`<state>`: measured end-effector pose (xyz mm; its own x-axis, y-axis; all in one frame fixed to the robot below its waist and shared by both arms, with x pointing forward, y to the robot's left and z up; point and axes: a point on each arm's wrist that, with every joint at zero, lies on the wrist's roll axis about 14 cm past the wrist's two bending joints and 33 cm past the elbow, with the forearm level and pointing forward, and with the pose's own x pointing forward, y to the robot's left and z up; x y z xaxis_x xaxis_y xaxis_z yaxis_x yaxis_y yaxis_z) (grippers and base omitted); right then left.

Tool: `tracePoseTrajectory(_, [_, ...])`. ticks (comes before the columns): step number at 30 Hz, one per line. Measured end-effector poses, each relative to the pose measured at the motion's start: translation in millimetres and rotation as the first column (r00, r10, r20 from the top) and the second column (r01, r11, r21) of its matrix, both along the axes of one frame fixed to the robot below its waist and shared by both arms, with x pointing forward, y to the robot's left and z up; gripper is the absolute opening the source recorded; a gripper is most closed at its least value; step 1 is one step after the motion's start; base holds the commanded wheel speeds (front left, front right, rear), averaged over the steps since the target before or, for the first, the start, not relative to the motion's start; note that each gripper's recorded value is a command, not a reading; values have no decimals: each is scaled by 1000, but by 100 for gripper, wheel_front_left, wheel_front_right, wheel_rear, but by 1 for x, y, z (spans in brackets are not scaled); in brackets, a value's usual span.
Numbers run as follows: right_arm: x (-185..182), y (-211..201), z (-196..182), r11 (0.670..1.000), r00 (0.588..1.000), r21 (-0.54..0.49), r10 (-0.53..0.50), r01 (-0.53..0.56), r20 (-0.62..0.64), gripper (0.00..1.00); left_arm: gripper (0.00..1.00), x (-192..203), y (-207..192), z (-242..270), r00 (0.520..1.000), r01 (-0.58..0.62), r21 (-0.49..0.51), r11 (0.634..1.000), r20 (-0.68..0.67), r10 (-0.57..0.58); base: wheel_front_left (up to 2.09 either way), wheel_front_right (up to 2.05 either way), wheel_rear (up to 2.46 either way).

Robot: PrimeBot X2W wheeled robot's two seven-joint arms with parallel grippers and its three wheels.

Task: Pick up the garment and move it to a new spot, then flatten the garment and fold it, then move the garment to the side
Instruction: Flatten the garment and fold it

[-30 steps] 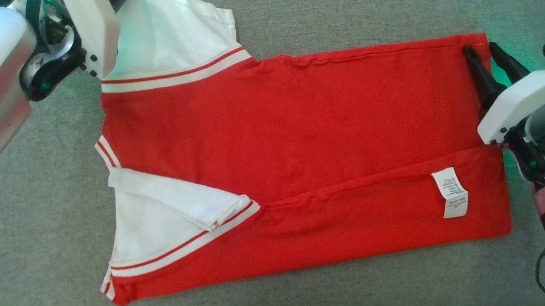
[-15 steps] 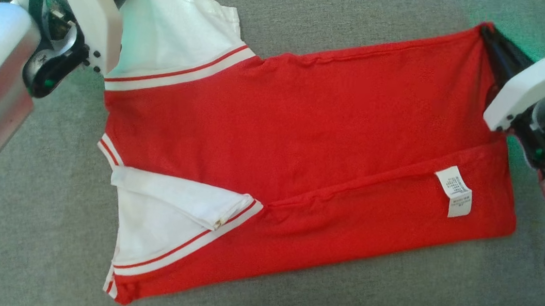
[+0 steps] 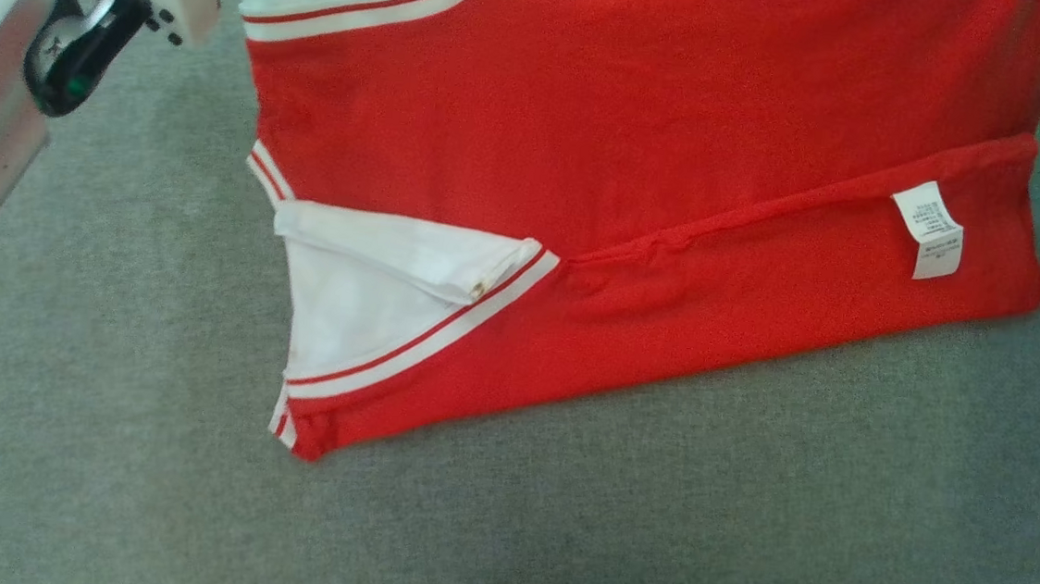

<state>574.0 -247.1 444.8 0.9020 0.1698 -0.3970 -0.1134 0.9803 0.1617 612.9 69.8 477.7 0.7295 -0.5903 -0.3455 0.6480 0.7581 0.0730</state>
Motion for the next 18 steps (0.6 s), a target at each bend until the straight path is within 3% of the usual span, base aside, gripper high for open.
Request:
tracePoseTrajectory(8, [-1, 9, 7, 1000, 1000, 28, 4, -5, 8, 0, 0, -22, 6, 13, 1000, -28, -81, 996, -1, 28, 0, 0, 0])
tracePoseTrajectory(18, [-44, 10, -19, 997, 999, 72, -27, 30, -37, 0, 0, -74, 11, 18, 999, -31, -171, 985, -25, 27, 0, 0, 0])
